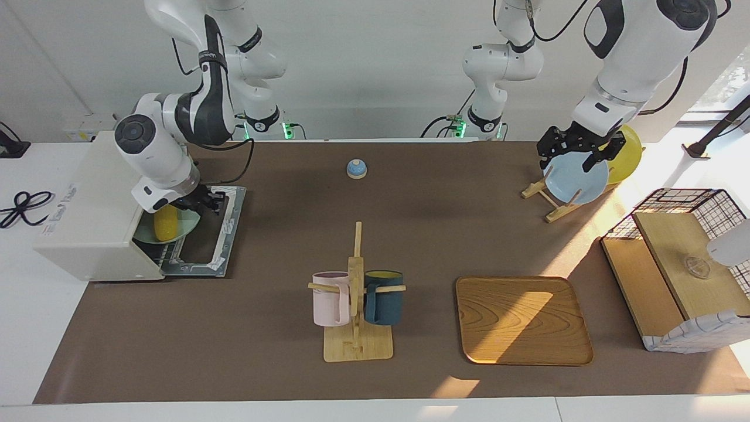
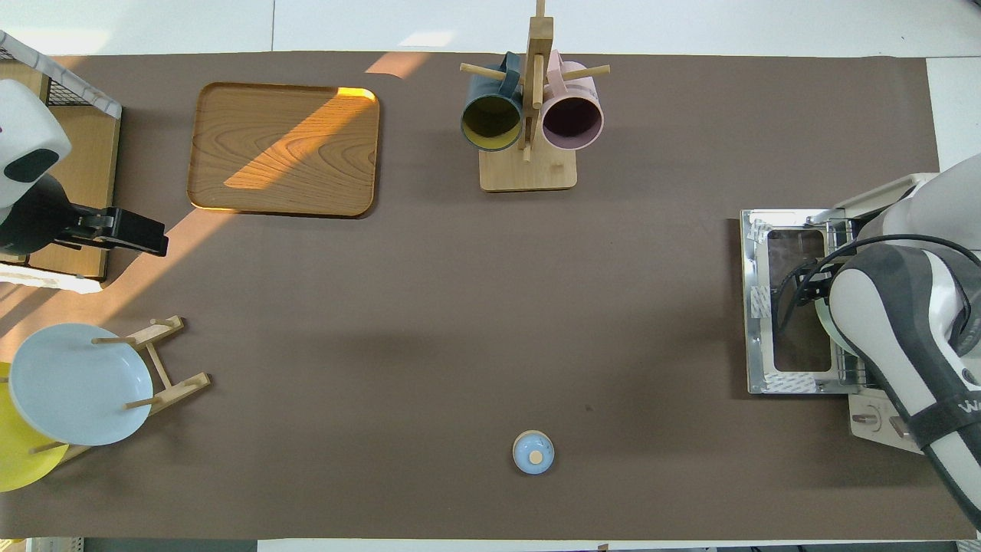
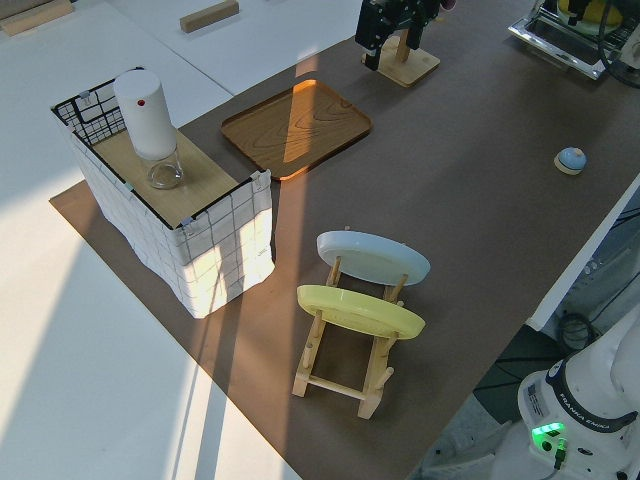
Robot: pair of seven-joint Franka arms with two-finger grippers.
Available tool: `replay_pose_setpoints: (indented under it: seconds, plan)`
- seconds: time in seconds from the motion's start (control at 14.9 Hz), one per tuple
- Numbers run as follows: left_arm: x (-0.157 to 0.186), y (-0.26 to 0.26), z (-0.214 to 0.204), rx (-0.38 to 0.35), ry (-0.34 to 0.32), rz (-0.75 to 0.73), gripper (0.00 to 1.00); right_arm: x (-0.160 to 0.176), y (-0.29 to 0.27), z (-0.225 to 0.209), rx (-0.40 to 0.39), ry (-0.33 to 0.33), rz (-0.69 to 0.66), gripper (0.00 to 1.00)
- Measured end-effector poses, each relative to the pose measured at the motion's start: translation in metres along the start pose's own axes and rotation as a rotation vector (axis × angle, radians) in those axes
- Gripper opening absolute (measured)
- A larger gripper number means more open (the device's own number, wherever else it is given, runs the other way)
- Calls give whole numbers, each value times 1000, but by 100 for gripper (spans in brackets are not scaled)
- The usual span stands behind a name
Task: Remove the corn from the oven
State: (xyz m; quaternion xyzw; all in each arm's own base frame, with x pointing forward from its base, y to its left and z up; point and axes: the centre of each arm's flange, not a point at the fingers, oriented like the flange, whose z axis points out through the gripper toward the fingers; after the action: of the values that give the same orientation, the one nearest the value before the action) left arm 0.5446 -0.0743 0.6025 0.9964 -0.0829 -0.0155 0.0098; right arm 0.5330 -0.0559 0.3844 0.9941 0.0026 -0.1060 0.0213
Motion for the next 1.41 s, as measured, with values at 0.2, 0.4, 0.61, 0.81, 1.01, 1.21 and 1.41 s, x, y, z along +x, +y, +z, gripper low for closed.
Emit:
replay_pose_setpoints:
  seconds: [0.2,0.4,0.61,0.81,1.01,1.21,1.41]
  plan:
    - [0,0,0,0,0,0,100,-3,6,11,0,-1,-24,41]
    - [0,0,0,0,0,0,100,-7,16,23,2,18,-61,35]
    - [0,0,0,0,0,0,100,-9,18,20,0,29,-90,7]
    - [0,0,0,0,0,0,100,-8,-6,9,-15,49,-138,7]
    - [0,0,0,0,0,0,100,-1,-78,-6,-63,78,-197,4]
    - [0,1,0,0,0,1,100,-8,-174,-15,-123,105,-188,3]
    - [0,-1,0,0,0,-2,100,-15,-245,-25,-144,110,-170,3]
